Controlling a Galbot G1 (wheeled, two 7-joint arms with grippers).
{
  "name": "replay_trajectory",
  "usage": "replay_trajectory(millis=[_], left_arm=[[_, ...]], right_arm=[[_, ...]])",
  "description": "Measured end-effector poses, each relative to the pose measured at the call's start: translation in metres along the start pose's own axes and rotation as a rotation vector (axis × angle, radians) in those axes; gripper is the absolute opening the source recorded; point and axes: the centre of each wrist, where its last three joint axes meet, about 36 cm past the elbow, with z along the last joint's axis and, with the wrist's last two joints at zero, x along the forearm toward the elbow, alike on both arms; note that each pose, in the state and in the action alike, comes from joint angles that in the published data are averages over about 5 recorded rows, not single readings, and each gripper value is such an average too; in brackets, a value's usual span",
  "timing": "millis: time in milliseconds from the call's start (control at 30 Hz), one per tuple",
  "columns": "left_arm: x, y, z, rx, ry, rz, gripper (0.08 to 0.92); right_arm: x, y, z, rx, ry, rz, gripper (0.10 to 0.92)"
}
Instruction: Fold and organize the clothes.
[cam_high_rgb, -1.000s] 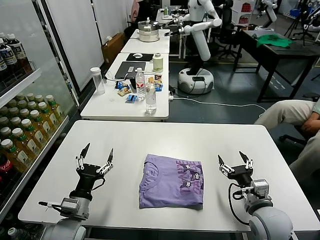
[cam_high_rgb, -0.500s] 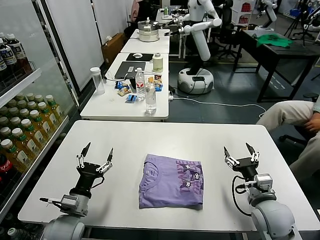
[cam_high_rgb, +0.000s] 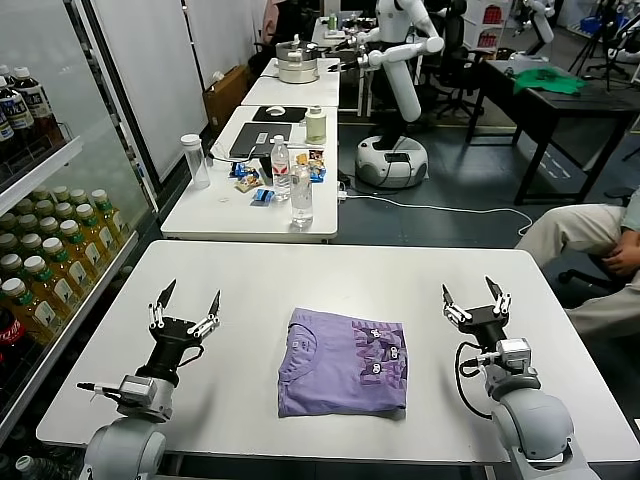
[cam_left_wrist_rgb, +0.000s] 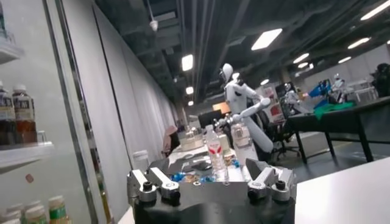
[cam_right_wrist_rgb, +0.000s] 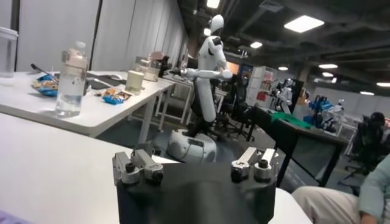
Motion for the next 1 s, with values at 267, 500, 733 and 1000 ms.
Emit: replay_trajectory(millis=[267,500,733,1000], left_arm=[[-0.007,0.003,-0.004,0.011,0.009,-0.010,0.823],[-0.012,0.007,-0.003,0.011,0.017,-0.012,0.823],[-0.019,0.018,-0.001,0.004,0.035,-0.015,0.823],[-0.028,0.026,0.003,0.016,0.050,-0.010,0.823]], right_arm=[[0.000,0.000,-0.002,0.019,-0.008,0.010,0.823],[0.000,0.002,-0.004,0.045,-0.028,0.019,0.823],[0.002,0.003,-0.003,0.074,-0.046,0.011,0.823],[-0.001,0.007,-0.002,0.087,-0.053,0.002,0.823]])
